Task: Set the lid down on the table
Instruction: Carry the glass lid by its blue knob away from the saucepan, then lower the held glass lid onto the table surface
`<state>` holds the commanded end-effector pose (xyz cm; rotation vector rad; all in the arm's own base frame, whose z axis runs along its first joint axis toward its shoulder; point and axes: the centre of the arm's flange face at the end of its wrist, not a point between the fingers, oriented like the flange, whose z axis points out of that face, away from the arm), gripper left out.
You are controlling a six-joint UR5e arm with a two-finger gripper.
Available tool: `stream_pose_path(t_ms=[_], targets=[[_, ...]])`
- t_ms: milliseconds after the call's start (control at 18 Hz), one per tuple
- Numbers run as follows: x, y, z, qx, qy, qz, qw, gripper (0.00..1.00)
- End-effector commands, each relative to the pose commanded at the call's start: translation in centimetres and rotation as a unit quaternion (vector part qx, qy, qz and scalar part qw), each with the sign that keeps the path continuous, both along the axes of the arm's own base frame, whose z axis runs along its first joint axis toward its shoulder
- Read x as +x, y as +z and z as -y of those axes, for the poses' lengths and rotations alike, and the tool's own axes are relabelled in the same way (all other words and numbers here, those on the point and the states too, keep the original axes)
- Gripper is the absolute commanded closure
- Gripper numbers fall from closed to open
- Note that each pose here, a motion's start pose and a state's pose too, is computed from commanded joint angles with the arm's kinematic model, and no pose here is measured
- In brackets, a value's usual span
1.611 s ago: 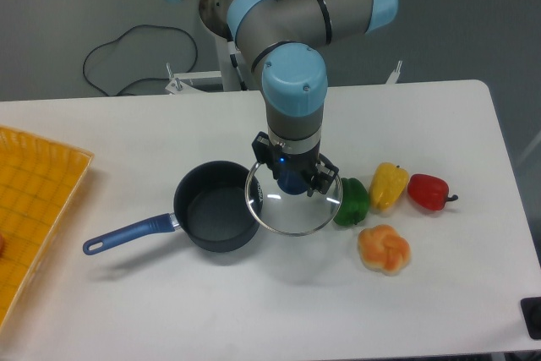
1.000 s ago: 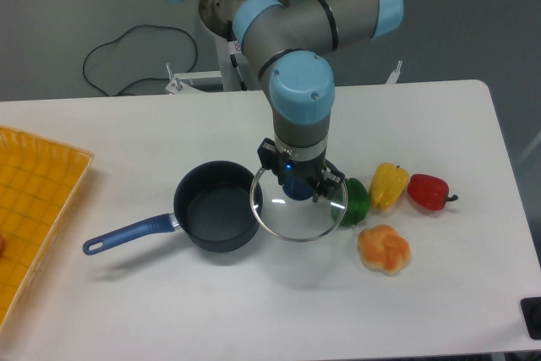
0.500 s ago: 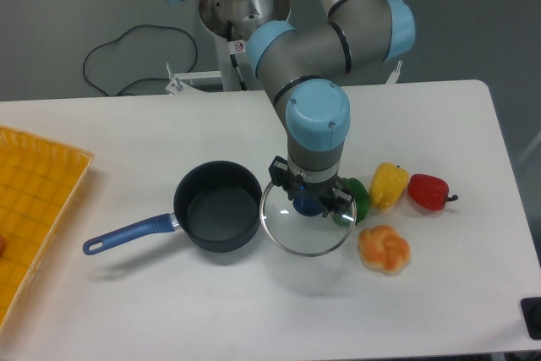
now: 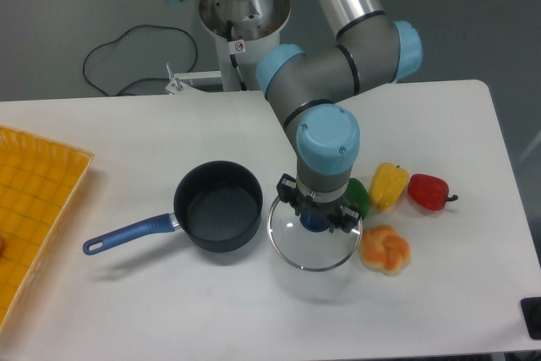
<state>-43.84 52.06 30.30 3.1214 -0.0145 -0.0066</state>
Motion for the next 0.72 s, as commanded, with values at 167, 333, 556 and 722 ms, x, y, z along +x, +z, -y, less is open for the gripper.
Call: stream_pose_path(t_ms=[167, 333, 556, 722], targets=[[-0.1, -0.8, -0.4, 0.001, -0.001, 0.002, 1.0000, 0.40], [0.0, -1.9, -1.3, 0.012, 0.005, -0.005, 0.9999, 0.40], [0.2, -2.8, -1.7, 0.010, 0.003, -0.002, 0.9999, 0.40], [0.6, -3.3, -2.2, 0.008, 0.000, 0.000, 1.0000, 0.40]])
